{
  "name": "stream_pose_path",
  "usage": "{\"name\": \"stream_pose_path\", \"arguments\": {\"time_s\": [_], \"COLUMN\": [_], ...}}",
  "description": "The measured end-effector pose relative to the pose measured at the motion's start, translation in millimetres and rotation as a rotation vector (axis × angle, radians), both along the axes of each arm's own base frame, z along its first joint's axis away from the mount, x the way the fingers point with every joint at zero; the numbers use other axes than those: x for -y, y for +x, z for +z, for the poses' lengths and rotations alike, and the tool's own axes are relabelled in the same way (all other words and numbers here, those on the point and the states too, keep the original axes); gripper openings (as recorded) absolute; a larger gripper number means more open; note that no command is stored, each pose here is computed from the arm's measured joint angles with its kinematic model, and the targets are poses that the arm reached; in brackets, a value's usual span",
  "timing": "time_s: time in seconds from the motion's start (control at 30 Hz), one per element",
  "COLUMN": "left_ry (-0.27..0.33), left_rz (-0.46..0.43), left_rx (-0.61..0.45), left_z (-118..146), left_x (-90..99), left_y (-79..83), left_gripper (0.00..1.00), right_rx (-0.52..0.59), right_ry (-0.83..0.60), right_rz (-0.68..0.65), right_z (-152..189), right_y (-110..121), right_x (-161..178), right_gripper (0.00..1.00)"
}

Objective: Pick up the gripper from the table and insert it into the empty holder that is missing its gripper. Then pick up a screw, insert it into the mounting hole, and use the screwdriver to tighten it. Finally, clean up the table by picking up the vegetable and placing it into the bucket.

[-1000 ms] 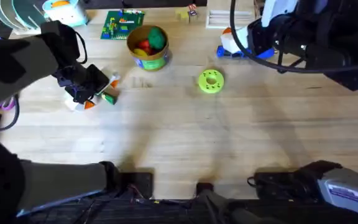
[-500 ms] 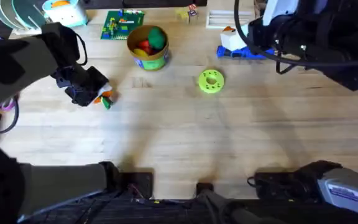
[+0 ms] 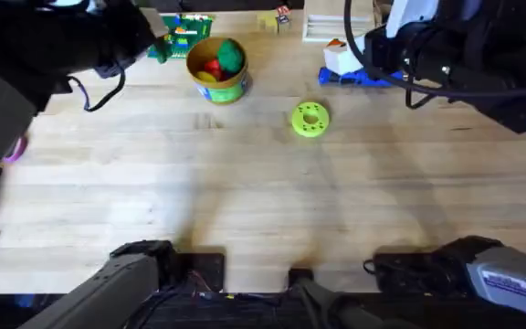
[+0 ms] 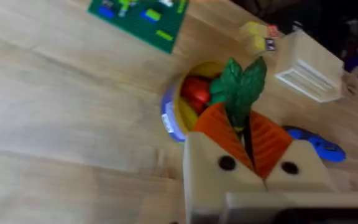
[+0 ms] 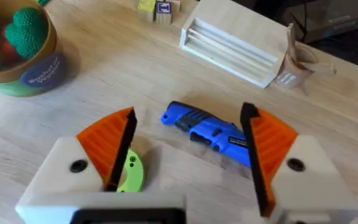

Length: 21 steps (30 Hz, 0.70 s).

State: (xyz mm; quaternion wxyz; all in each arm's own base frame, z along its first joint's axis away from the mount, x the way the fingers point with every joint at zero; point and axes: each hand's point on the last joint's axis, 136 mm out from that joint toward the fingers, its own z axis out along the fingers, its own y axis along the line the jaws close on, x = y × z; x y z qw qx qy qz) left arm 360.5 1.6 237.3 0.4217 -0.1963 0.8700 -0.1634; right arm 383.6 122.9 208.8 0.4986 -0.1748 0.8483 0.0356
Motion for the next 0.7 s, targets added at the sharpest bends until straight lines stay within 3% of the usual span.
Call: {"name": "stream_pose_path", "arguments": {"time_s": [0.13, 0.23, 0.4, 0.7], "left_ry": [-0.002, -0.004, -0.03, -0.103], "left_rz": [-0.147, -0.192, -0.175, -0.115], "left_rx": [0.064, 0.04, -0.027, -0.143], "left_z": [5.4, -12.3, -48.9, -87.8], "left_x": [42.4, 58.5, 59.2, 59.0], "left_y": [18.0, 31.8, 53.7, 58.7], "left_gripper": [0.014, 0.014, 0.014, 0.016], "right_rx": [0.0, 0.0, 0.0, 0.0], "right_ry": [0.0, 0.0, 0.0, 0.0], "right_rz": [0.0, 0.0, 0.0, 0.0], "right_z": [0.0, 0.0, 0.0, -0.1], "right_y": [0.0, 0.0, 0.0, 0.0], "right_x": [0.0, 0.0, 0.0, 0.0], "right_gripper": [0.991, 0.991, 0.991, 0.991]}}
